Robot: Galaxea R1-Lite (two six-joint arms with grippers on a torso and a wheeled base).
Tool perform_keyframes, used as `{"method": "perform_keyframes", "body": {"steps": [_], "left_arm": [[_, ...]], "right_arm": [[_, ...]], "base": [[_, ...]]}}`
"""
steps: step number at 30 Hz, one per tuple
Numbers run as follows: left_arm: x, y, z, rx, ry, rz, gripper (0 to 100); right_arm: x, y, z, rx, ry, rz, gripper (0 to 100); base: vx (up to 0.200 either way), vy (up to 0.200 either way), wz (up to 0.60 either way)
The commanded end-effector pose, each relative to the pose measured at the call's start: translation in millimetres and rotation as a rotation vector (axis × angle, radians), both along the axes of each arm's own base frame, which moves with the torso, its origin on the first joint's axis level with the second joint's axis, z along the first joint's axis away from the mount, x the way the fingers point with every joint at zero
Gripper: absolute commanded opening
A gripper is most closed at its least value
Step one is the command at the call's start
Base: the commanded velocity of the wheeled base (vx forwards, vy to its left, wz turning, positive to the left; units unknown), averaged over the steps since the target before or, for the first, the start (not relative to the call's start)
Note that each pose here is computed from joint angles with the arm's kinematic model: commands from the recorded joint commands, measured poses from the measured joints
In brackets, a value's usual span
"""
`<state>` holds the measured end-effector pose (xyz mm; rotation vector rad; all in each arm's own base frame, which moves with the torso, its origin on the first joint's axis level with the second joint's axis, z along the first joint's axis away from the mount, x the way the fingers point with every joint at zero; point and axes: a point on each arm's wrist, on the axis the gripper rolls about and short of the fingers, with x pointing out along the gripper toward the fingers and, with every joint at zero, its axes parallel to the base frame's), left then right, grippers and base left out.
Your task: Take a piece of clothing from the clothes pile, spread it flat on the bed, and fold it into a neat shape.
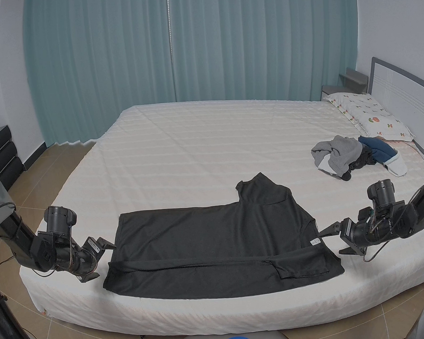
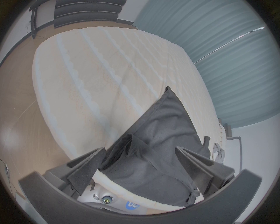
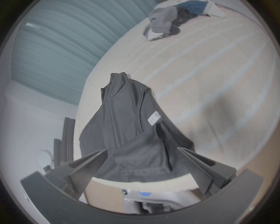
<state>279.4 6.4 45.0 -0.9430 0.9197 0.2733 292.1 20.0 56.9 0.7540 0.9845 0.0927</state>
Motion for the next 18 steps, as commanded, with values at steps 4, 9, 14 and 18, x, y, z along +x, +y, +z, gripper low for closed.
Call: {"method": "perform_keyframes", "body": {"steps": [4,9,14,18], "left_arm": [[-36,0,16,-0.021,-0.033,-0.058,100],[-37,0,12,-0.019,-0.016,-0.069,100],[-37,7,15,-0.082,-0.026,-0.075,100],[-37,10,16,-0.082,-0.031,-0.062,100]], "right_arm": [[-52,-2,9,0.115,-0.061,-0.047,100],[-58,-1,-4,0.147,-0.07,-0.074,100],[-60,0,-11,0.156,-0.065,-0.075,100],[-61,0,-10,0.163,-0.067,-0.068,100]], "base": [[0.0,0.0,0.0],[0.0,0.0,0.0],[0.0,0.12,0.0],[0.0,0.2,0.0]]}}
